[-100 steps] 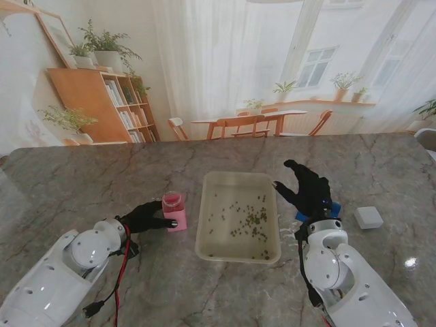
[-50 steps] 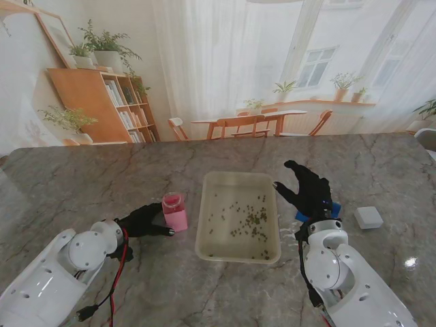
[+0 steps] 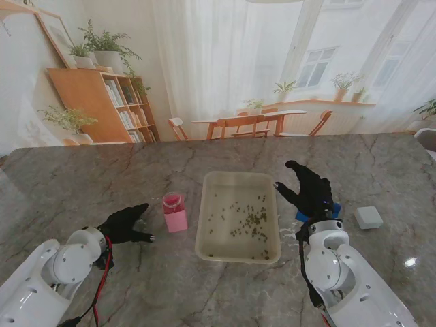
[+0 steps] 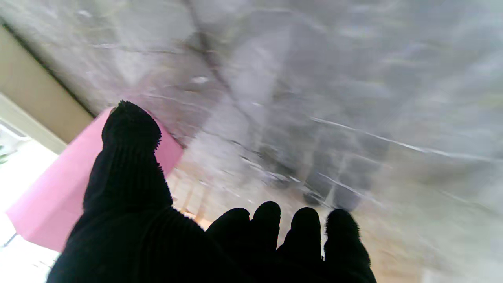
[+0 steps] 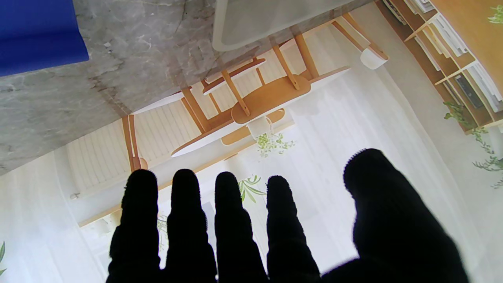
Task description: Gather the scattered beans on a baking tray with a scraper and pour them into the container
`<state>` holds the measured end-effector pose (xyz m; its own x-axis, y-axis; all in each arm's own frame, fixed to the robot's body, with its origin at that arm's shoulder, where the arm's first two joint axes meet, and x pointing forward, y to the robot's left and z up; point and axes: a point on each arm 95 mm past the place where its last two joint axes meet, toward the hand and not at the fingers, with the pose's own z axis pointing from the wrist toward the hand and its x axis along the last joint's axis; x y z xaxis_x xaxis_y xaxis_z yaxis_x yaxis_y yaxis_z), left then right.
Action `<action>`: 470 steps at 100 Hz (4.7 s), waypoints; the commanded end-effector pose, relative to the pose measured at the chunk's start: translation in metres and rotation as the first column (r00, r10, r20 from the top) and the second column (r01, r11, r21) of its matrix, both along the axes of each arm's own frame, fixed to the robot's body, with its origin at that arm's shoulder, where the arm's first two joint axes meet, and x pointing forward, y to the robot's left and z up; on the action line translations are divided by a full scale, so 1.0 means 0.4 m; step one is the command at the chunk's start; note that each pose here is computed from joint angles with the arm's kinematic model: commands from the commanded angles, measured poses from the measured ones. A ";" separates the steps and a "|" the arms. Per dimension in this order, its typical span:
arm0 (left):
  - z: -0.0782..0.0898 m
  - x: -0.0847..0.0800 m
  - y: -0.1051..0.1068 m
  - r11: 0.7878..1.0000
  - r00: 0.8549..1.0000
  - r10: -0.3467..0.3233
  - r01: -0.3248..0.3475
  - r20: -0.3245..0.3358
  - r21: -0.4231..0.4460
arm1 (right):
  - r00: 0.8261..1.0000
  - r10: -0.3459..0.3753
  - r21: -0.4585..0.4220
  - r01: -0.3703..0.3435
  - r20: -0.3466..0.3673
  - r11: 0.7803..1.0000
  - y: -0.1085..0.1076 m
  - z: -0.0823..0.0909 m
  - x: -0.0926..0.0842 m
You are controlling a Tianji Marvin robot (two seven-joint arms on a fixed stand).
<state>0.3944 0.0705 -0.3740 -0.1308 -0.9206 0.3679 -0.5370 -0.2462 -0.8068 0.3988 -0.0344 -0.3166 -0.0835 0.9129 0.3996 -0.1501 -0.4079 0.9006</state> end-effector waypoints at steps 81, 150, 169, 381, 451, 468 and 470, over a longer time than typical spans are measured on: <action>0.228 -0.189 -0.084 0.997 0.737 0.016 0.038 0.676 -0.065 | 0.991 0.128 -0.237 -0.135 -0.048 0.962 -0.118 0.088 -0.004; 0.227 -0.215 -0.082 0.997 0.734 0.028 0.024 0.679 -0.067 | 0.884 0.203 -0.513 -0.416 -0.421 0.751 -0.234 0.095 0.183; 0.224 -0.209 -0.081 0.998 0.747 0.029 0.016 0.664 -0.062 | 0.850 0.199 -0.554 -0.477 -0.488 0.683 -0.247 0.058 0.221; 0.196 -0.177 -0.087 0.999 0.807 0.018 0.001 0.590 -0.033 | 0.712 0.202 -0.332 -0.535 -0.673 0.776 -0.315 -0.207 0.196; 0.195 -0.180 -0.082 0.999 0.804 0.030 -0.010 0.593 -0.038 | 0.690 0.211 -0.411 -0.617 -0.693 0.671 -0.274 -0.244 0.156; 0.195 -0.181 -0.082 0.999 0.804 0.030 -0.009 0.594 -0.038 | 0.667 0.199 -0.419 -0.643 -0.718 0.641 -0.278 -0.265 0.160; 0.195 -0.181 -0.082 0.999 0.804 0.029 -0.008 0.594 -0.038 | 0.666 0.198 -0.420 -0.644 -0.719 0.640 -0.279 -0.267 0.161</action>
